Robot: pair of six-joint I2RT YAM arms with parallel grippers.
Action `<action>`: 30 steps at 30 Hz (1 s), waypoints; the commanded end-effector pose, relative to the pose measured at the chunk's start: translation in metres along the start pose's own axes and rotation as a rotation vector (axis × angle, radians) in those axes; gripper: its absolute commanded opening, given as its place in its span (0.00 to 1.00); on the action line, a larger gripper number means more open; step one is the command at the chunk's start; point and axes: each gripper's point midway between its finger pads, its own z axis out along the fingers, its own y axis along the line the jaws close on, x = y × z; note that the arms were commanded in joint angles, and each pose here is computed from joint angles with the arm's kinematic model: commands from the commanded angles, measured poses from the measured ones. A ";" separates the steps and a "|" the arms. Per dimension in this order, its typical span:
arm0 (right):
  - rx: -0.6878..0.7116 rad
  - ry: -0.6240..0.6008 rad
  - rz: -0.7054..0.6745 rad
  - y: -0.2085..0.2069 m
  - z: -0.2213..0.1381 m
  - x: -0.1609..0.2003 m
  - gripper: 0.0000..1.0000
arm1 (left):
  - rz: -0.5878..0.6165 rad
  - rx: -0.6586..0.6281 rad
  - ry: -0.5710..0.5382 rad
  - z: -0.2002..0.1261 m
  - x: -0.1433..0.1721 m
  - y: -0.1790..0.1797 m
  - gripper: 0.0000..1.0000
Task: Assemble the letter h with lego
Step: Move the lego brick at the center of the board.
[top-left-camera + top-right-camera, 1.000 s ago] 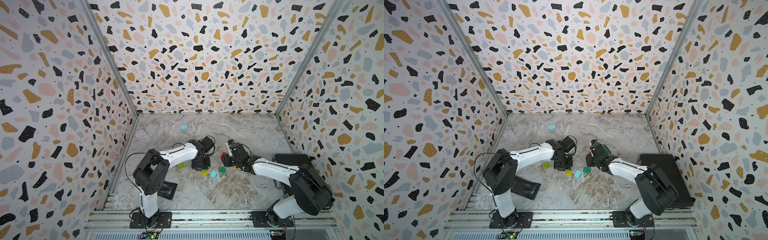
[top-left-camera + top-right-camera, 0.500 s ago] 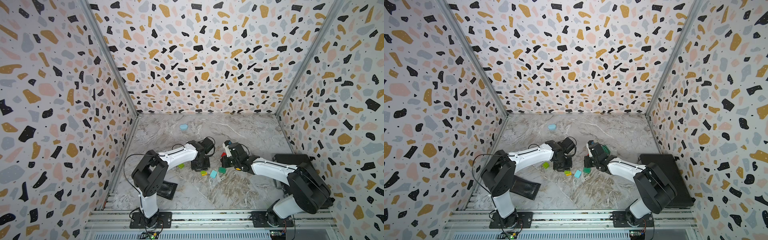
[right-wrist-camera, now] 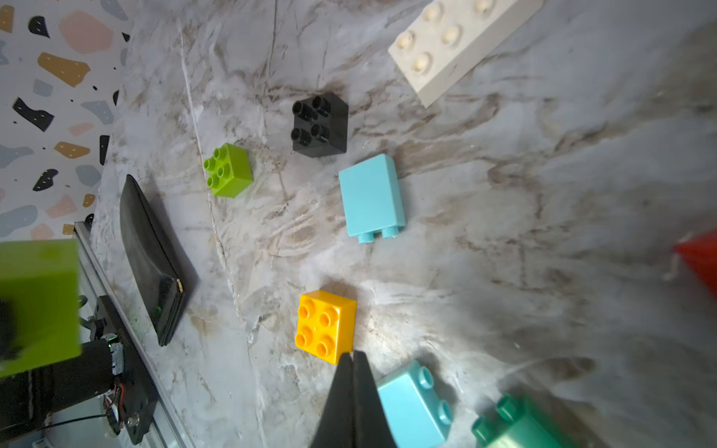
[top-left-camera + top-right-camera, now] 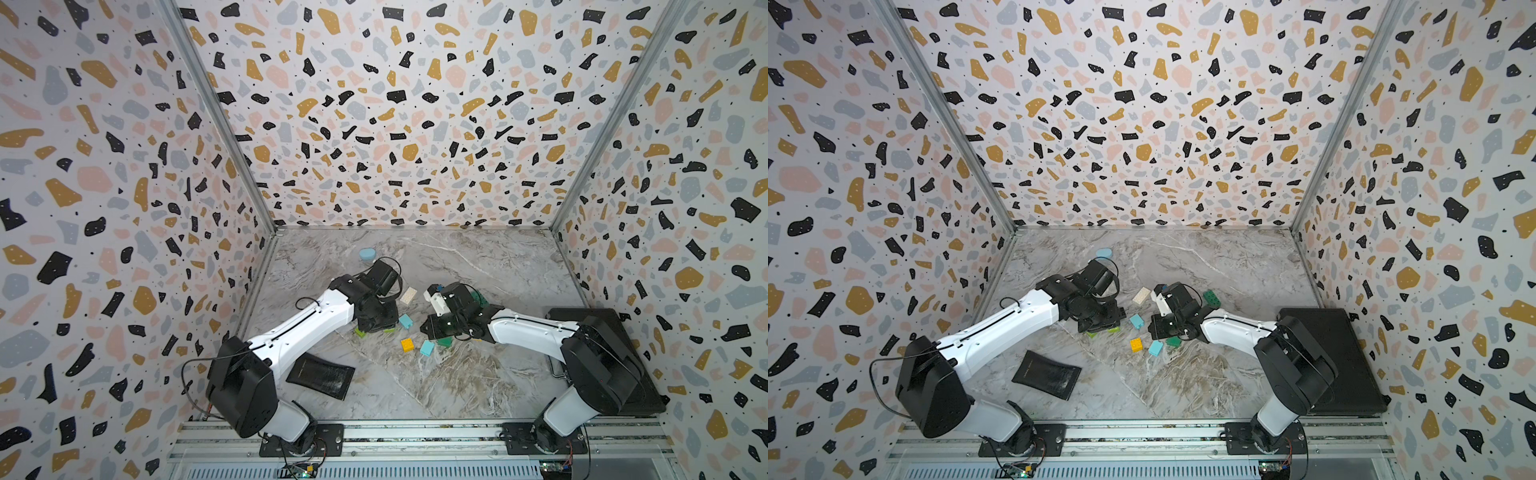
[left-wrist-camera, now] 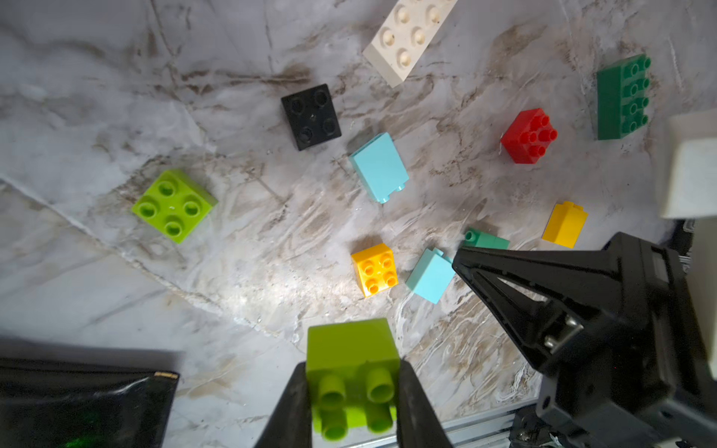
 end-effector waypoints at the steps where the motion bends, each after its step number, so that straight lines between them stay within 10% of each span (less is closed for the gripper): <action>1: 0.023 0.075 0.035 0.000 0.003 0.011 0.00 | 0.020 -0.028 0.034 -0.003 0.013 0.018 0.02; 30: -0.081 0.184 0.061 0.017 0.049 0.030 0.00 | -0.025 -0.064 0.075 0.020 0.028 0.033 0.00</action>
